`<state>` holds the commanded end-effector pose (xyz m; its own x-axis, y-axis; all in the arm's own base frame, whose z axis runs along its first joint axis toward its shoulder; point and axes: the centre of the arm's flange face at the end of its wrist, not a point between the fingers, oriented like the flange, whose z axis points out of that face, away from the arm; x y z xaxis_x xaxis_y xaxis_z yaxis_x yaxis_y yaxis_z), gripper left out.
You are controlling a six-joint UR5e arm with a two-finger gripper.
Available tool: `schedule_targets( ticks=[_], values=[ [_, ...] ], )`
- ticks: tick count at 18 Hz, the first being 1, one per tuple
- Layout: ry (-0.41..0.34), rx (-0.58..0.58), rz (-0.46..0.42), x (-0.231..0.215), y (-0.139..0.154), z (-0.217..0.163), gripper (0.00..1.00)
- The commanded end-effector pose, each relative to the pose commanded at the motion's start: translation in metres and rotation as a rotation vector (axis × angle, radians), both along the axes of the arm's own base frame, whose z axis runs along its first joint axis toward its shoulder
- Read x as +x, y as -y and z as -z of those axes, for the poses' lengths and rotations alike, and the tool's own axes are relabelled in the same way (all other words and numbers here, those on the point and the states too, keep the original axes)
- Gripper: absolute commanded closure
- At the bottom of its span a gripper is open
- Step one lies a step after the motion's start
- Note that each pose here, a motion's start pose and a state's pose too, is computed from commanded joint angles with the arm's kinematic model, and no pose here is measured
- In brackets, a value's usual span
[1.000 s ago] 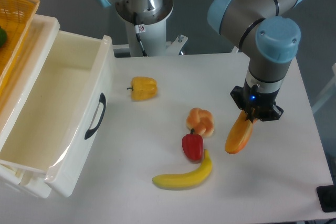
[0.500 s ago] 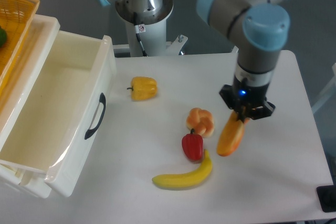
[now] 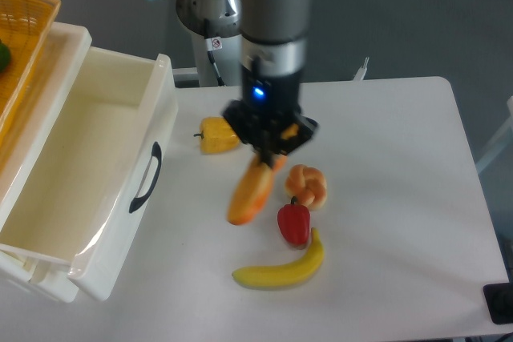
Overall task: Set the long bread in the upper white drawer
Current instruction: 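Carry the long bread over to the open white drawer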
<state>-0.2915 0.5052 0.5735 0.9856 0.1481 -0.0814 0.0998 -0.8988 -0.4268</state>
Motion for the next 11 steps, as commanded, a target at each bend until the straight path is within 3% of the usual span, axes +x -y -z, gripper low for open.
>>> schedule_targets(
  ticks=[3,6,11],
  values=[
    [0.021,0.048,-0.011,0.022,0.003,-0.018,1.00],
    [0.125,0.080,-0.140,0.055,-0.013,-0.018,1.00],
    [0.185,0.109,-0.208,0.090,-0.018,-0.029,1.00]
  ],
)
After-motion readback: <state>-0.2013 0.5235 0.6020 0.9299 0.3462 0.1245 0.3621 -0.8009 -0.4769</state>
